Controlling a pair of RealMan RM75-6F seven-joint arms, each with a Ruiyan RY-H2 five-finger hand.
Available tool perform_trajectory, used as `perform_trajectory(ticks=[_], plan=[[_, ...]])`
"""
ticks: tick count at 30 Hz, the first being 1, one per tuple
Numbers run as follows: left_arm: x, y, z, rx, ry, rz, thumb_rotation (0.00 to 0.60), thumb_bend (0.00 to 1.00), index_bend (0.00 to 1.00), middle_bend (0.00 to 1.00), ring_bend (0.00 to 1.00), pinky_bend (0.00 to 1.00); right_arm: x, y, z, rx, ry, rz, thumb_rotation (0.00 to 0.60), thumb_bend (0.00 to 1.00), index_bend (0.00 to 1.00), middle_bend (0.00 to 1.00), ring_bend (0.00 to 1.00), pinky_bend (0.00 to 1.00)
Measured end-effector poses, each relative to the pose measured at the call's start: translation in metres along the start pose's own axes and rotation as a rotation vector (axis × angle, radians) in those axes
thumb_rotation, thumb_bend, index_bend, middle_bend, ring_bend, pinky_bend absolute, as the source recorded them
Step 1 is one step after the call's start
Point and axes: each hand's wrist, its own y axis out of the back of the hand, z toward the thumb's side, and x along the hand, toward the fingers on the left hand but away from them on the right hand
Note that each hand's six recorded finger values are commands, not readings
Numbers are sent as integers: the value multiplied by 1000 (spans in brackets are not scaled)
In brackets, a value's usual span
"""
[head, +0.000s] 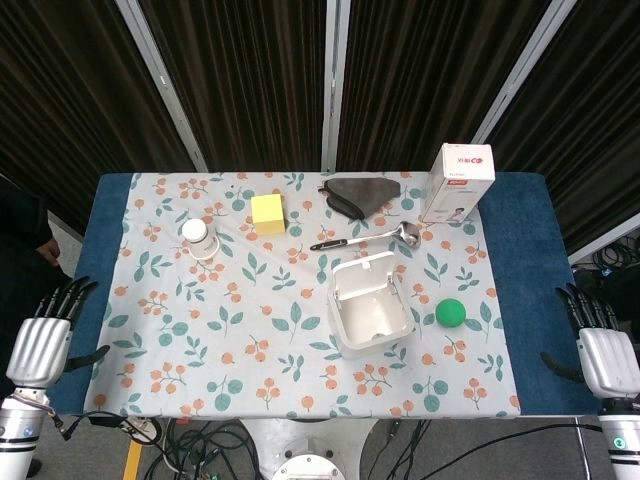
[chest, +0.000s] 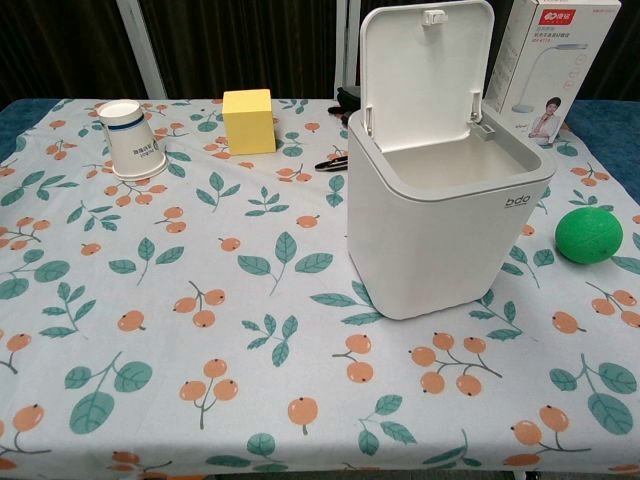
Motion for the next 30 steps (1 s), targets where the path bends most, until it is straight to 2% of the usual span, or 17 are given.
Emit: perform_trajectory(ticks=[11, 17, 20, 24, 30], plan=[[3, -6, 1, -3, -9, -8, 600, 91, 110, 87, 41, 133, -5, -5, 0, 17, 14, 10, 600, 116, 0, 0, 0, 19], [3, -10, 2, -3, -16, -10, 600, 91, 112, 88, 40, 134, -18, -21, 5, 95, 23, 74, 600, 118, 0, 0, 0, 102], [3, -10, 4, 0, -25, -12, 600, 91, 113, 89, 41, 133, -30, -36, 15, 134, 48, 125, 600, 118, 0, 0, 0, 151], [4, -8, 4, -4, -29, -6, 600, 91, 113, 90, 41, 133, -54, -60, 45, 173, 113, 182, 600, 131, 0, 0, 0, 197], [2, -8, 2, -4, -27, -7, 600, 91, 118, 94, 41, 134, -79, -84, 75, 216, 167, 223, 600, 150, 0, 4, 0, 246]])
